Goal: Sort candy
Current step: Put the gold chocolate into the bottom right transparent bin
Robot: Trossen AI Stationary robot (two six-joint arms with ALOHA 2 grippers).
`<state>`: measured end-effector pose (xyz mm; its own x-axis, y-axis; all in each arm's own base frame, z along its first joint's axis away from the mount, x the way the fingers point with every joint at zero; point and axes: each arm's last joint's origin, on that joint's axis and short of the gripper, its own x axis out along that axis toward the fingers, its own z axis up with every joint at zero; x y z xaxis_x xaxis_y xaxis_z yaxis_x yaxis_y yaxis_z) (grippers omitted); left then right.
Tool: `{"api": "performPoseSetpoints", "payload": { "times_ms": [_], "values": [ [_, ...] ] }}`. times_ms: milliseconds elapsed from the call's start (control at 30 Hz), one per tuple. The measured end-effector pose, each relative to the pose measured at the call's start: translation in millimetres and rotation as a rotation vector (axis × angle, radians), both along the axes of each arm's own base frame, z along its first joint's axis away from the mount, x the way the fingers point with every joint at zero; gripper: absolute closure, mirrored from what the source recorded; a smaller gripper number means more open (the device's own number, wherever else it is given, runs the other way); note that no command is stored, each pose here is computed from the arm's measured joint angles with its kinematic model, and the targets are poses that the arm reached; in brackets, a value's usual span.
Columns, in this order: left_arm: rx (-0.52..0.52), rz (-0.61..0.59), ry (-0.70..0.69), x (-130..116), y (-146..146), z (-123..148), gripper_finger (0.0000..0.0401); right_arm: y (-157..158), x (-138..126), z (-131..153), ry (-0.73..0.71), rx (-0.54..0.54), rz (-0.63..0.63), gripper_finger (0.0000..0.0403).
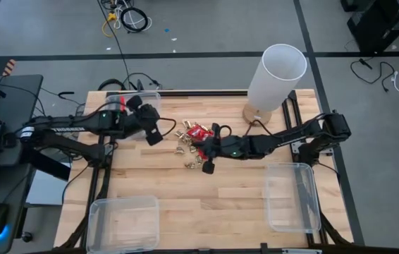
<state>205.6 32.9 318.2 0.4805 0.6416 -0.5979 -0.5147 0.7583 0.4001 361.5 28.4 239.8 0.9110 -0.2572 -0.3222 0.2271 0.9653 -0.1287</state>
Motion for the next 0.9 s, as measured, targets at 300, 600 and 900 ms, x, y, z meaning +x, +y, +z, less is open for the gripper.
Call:
{"api": "performPoseSetpoints", "payload": {
  "times_ms": [300,600,900],
  "values": [
    [0.086,0.027,-0.072,-14,-13,12,0.0319,-1,7,0,0.088,0.01,0.006,0.0403],
    [0.19,-0.03,-0.329,-25,-33,19,0.0319,-5,7,0,0.094,0.03,-0.008,0.0403],
    [0.201,-0.16,-0.454,-28,-52,6,0.0319,-1,34,-15,0.105,0.076,0.038,0.0403]
  ]
}}
